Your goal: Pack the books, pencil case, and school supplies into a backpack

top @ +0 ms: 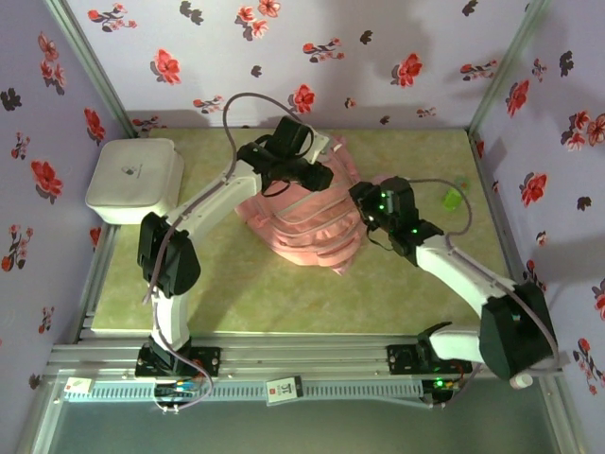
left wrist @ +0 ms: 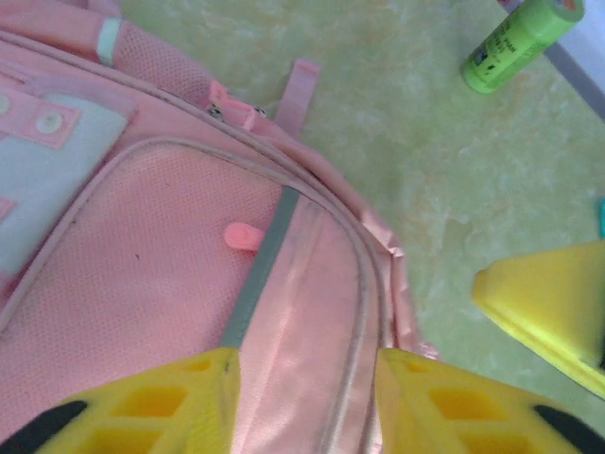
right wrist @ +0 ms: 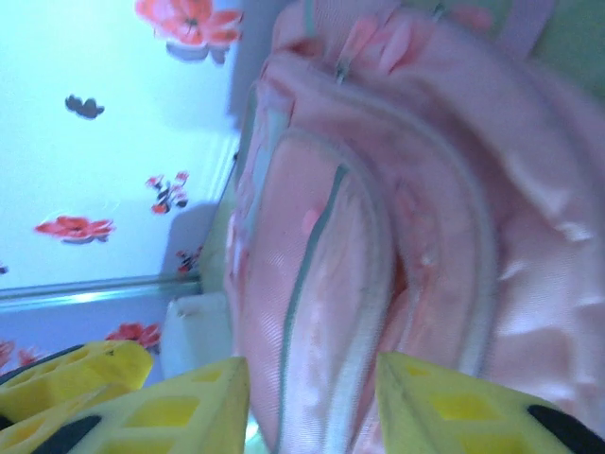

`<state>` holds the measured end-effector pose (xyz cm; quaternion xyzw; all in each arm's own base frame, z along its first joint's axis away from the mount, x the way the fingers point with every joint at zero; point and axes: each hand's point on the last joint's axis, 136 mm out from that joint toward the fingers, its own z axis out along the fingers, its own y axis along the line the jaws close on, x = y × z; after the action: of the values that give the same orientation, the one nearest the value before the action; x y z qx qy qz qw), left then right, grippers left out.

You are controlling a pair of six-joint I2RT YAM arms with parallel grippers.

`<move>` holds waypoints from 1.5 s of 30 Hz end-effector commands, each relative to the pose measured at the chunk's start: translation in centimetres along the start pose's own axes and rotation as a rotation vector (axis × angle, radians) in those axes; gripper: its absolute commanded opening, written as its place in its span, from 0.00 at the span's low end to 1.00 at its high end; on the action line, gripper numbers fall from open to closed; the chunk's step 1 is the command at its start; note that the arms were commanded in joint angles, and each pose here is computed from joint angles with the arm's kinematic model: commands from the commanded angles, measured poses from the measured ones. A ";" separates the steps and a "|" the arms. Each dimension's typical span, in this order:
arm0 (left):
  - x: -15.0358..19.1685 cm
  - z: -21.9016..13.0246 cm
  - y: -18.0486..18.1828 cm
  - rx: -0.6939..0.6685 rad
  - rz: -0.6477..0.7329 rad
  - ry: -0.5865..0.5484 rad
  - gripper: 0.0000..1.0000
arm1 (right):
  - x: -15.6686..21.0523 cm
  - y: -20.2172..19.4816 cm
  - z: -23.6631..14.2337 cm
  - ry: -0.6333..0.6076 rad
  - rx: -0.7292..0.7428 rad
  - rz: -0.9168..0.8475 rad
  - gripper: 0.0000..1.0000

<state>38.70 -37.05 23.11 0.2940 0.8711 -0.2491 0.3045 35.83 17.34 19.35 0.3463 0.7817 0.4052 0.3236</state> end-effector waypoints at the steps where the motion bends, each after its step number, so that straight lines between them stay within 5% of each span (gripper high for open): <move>1: -1.0 -2.8 0.0 0.031 -0.088 -0.041 0.52 | -2.3 -3.3 -2.1 -0.119 0.168 -0.101 0.44; 7: 1.3 -4.8 6.3 -0.041 -0.391 -0.108 0.71 | -1.8 0.8 -1.9 -0.034 0.096 -0.280 0.48; 15: 7.9 -4.6 13.1 -0.120 -0.640 -0.043 0.69 | 2.6 1.0 2.1 0.152 0.113 -0.356 0.48; 33: 10.1 0.3 13.4 0.028 -0.721 0.083 0.33 | 4.0 -0.3 7.1 0.226 0.197 -0.468 0.36; 45: 8.0 0.8 11.8 0.181 -0.816 -0.024 0.06 | -0.3 -1.5 8.7 0.138 0.343 -0.584 0.36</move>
<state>41.28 -24.76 12.67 -0.0546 0.9116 -0.3771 0.1542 41.28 21.47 12.27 0.1367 0.9277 0.2111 0.2759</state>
